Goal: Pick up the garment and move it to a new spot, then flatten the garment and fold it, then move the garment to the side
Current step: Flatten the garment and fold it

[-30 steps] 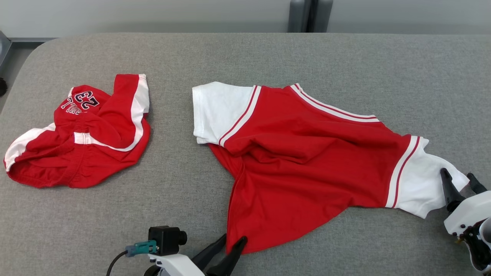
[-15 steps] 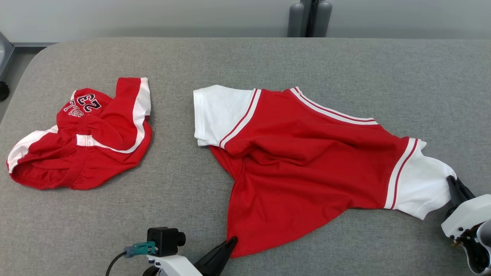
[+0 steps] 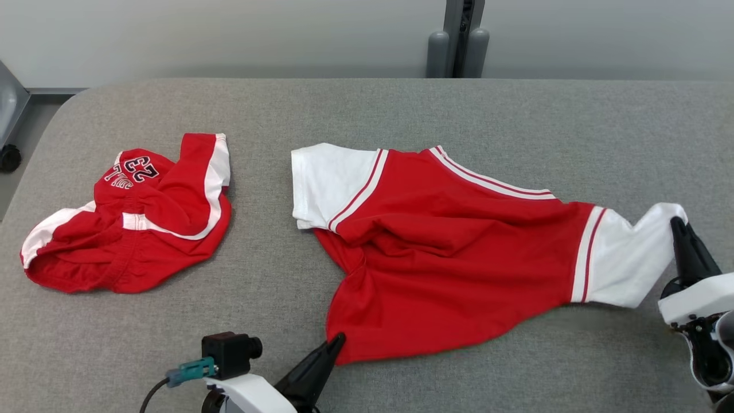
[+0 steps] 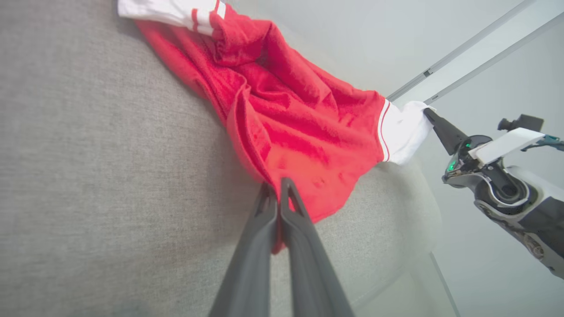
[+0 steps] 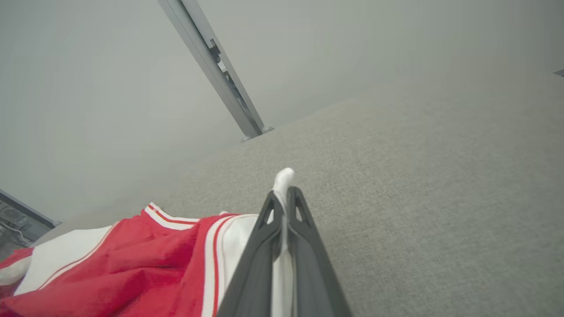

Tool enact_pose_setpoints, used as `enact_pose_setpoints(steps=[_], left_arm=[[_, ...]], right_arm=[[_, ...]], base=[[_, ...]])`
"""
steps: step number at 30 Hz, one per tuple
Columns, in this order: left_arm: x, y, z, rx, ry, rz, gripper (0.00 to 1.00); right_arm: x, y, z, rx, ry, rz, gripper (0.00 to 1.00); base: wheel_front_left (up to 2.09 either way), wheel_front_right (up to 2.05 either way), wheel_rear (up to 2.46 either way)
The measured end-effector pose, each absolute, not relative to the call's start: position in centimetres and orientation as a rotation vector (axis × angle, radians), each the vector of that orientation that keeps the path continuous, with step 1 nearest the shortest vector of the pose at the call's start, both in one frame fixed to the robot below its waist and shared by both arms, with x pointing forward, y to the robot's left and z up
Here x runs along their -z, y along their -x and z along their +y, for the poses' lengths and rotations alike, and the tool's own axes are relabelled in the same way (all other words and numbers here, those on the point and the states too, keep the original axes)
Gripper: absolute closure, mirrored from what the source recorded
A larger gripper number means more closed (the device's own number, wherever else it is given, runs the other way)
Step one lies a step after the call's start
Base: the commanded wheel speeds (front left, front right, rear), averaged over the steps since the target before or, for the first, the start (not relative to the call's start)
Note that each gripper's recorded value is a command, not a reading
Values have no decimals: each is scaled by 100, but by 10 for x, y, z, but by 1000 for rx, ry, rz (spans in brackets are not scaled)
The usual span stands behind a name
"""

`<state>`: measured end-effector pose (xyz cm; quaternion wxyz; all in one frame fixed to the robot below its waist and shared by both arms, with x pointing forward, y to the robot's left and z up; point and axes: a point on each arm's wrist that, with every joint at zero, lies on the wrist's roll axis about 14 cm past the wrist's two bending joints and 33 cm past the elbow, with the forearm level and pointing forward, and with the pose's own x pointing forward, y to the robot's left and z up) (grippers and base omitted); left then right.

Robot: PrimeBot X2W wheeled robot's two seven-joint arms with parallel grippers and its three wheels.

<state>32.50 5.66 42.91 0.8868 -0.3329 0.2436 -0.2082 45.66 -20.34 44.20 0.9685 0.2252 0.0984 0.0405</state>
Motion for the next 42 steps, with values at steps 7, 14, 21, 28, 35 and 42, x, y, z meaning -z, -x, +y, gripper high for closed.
enact_pose_setpoints(steps=[7,14,21,28,35,42], left_arm=[[-473,-343,72,418,716,331,100],[-534,-361,88,444,763,129,100],[-612,-379,111,508,692,-71,100],[-684,-394,124,561,564,-215,100],[-719,-404,123,584,522,-271,100],[-713,-440,127,576,514,-215,100]], right_arm=[[-502,-455,-198,-105,-581,-2,100],[-571,-445,-197,-136,-764,-229,100],[-649,-427,-206,-207,-895,-461,100],[-730,-406,-212,-313,-856,-676,100],[-765,-391,-209,-376,-806,-754,100],[-782,-404,-199,-416,-797,-775,100]], base=[[0,0,0],[0,0,0],[0,0,0],[0,0,0],[0,0,0],[0,0,0]])
